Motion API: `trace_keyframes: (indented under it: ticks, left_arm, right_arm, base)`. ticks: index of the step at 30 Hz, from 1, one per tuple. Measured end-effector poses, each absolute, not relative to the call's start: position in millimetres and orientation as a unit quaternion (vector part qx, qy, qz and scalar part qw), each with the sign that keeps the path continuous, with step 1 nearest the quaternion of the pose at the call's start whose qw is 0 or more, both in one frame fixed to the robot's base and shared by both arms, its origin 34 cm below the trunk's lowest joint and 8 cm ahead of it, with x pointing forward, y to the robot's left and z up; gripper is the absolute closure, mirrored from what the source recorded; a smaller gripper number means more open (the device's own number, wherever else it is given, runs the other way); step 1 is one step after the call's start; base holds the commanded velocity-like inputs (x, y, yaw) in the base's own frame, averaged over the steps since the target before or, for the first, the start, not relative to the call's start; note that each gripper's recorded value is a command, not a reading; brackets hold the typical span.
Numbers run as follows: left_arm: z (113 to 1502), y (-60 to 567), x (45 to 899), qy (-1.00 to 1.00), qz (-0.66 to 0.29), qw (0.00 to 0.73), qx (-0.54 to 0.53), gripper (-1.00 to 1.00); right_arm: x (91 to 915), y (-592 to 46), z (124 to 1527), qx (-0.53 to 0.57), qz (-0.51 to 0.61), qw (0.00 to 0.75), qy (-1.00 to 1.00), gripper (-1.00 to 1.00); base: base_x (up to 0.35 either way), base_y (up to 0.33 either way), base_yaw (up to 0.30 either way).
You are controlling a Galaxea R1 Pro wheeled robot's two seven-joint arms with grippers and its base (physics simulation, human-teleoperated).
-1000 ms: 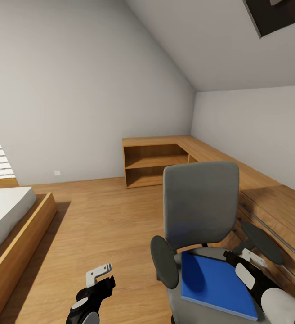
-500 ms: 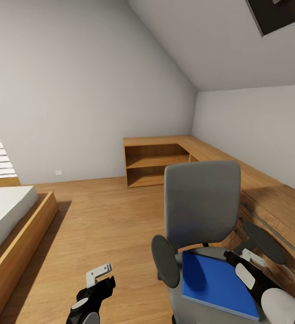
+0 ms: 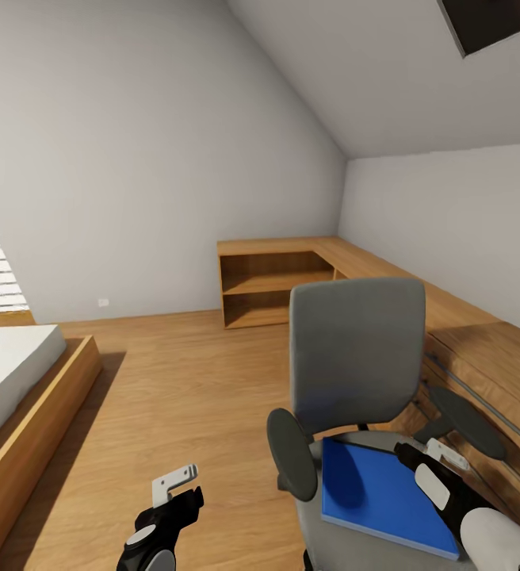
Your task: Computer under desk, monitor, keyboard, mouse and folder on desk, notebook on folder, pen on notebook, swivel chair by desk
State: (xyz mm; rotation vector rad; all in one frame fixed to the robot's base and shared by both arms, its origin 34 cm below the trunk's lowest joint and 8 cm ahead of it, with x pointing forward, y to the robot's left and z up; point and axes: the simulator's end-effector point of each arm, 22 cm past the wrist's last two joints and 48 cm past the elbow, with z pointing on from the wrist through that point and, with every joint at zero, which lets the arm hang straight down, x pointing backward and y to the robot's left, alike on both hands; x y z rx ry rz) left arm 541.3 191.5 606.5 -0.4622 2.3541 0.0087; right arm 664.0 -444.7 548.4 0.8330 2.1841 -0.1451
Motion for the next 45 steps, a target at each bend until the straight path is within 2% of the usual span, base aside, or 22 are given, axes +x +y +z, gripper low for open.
trace_keyframes:
  ticks: [26,45]
  left_arm:
    - [592,193,539,0.915,0.003,0.361,-0.178,-1.00]
    - [591,195,539,0.915,0.005,0.362,-0.178,-1.00]
  right_arm:
    - [663,-444,537,0.327,-0.057,0.390,0.859,-1.00]
    - [664,-444,538,0.324,-0.059,0.391,0.859,-1.00]
  base:
    - [-0.002,0.000,0.000]
    - [-0.139,0.000,0.000]
